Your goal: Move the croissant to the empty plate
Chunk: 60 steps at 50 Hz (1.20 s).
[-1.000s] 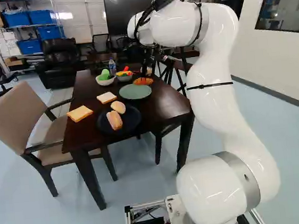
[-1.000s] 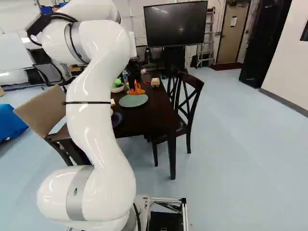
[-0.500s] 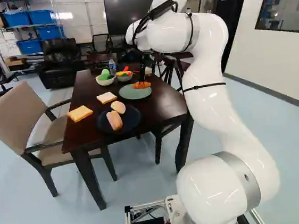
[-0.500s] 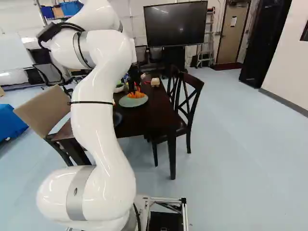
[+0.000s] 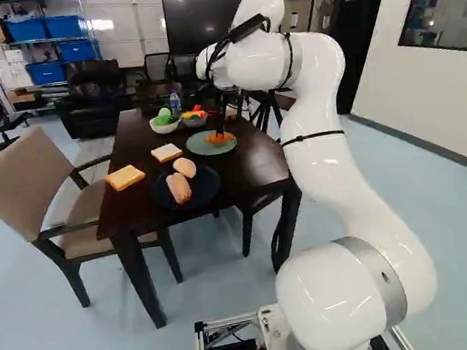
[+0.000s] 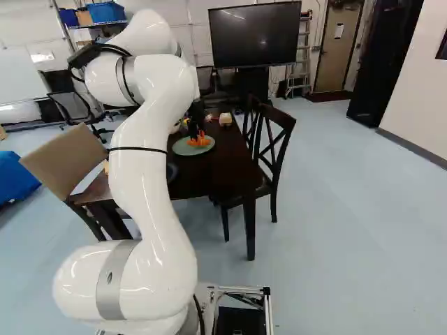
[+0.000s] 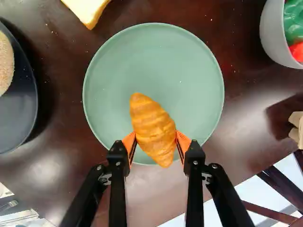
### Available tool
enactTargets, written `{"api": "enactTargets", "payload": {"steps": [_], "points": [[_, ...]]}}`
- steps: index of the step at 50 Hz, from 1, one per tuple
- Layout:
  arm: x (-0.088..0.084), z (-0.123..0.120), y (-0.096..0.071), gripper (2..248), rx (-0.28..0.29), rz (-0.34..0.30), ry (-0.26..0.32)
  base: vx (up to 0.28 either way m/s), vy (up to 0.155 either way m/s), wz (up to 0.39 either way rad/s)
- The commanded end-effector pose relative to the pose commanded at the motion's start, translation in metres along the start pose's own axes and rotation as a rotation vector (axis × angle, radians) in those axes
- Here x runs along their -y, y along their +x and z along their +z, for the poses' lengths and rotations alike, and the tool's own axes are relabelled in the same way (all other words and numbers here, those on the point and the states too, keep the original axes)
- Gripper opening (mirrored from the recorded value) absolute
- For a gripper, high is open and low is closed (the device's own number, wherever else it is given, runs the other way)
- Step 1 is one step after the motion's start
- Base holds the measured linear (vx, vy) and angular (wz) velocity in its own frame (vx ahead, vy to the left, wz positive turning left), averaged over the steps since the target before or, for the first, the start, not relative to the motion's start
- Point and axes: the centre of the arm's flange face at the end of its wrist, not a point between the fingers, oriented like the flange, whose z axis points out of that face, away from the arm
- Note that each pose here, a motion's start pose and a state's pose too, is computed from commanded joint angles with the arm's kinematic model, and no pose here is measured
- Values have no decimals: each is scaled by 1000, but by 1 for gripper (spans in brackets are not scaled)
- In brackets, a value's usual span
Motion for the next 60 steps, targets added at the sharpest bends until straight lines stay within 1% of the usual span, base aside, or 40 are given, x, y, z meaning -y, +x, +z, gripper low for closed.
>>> {"api": "enactTargets", "payload": {"steps": [17, 18, 23, 24, 28, 29, 33, 34, 50, 60], "points": [[0, 0, 0, 131, 0, 0, 0, 0, 0, 0], [0, 0, 0, 150, 0, 0, 0, 0, 0, 0], [0, 0, 0, 150, 0, 0, 0, 0, 0, 0], [0, 0, 0, 181, 0, 0, 0, 0, 0, 0], [0, 0, 0, 181, 0, 0, 0, 0, 0, 0], [0, 0, 0, 214, 0, 0, 0, 0, 0, 0], [0, 0, 0, 214, 0, 0, 0, 0, 0, 0], [0, 0, 0, 246, 0, 0, 0, 0, 0, 0], [0, 0, 0, 247, 0, 0, 0, 0, 0, 0], [2, -12, 0, 247, -5, -1, -11, 0, 0, 0]]}}
